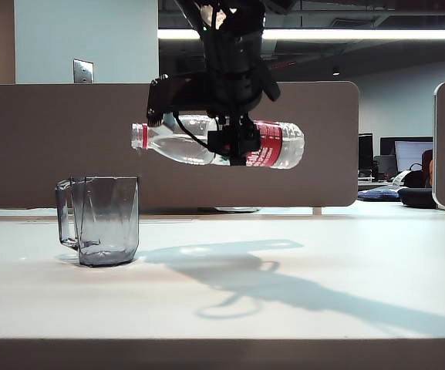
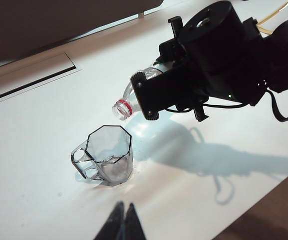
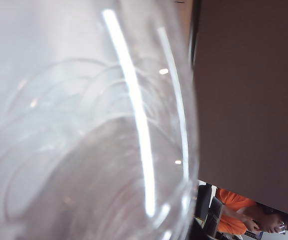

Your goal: Pick up the mineral water bottle on the table and pour water into the mug until it's half full.

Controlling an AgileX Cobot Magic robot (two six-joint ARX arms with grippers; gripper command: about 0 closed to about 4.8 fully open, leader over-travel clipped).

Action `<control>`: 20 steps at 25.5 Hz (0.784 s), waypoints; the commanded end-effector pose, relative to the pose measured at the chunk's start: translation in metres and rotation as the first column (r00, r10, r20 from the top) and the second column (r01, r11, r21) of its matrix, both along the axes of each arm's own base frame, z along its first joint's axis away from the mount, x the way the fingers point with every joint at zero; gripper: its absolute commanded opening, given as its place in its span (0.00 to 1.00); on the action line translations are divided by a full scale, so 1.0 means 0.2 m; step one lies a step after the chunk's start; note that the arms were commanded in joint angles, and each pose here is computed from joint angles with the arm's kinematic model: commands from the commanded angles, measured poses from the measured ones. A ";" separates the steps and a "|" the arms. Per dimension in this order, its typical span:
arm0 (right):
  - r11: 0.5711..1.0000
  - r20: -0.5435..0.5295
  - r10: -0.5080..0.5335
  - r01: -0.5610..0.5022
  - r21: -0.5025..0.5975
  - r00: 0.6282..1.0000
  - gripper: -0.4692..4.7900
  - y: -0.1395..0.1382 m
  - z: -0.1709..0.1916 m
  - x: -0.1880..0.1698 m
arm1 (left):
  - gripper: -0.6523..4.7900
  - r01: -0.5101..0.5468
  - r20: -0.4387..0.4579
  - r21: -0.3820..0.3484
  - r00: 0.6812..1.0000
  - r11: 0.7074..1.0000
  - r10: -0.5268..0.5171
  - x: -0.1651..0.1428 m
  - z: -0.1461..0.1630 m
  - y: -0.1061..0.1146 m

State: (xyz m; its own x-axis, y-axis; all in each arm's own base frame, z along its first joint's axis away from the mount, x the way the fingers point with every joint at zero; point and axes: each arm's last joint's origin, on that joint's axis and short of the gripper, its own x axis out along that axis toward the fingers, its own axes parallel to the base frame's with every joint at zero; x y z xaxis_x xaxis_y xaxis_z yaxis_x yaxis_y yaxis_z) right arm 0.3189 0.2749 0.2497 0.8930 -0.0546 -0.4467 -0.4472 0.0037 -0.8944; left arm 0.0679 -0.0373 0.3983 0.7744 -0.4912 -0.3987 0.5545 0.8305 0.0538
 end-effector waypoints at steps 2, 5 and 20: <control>1.000 0.050 -0.022 0.021 0.018 0.999 0.59 0.00 0.06 0.00 | 0.11 0.004 0.008 -0.010 1.000 1.000 -0.004 0.00 0.01 0.00; 1.000 0.046 -0.019 0.019 0.008 0.999 0.58 0.01 0.06 -0.01 | 0.11 0.003 0.008 -0.010 1.000 1.000 -0.003 0.00 0.01 0.00; 1.000 0.034 -0.014 0.014 -0.007 0.999 0.55 0.01 0.06 -0.02 | 0.11 0.007 0.008 -0.010 1.000 1.000 -0.007 0.00 0.01 0.00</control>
State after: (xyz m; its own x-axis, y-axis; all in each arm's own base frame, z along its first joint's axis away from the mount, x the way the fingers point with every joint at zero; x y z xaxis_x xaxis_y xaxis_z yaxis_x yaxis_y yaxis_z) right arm 0.3146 0.2775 0.2495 0.8866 -0.0704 -0.4571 -0.4599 -0.0313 -0.8874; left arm 0.0679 -0.0374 0.3983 0.7740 -0.4918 -0.3987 0.5550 0.8302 0.0535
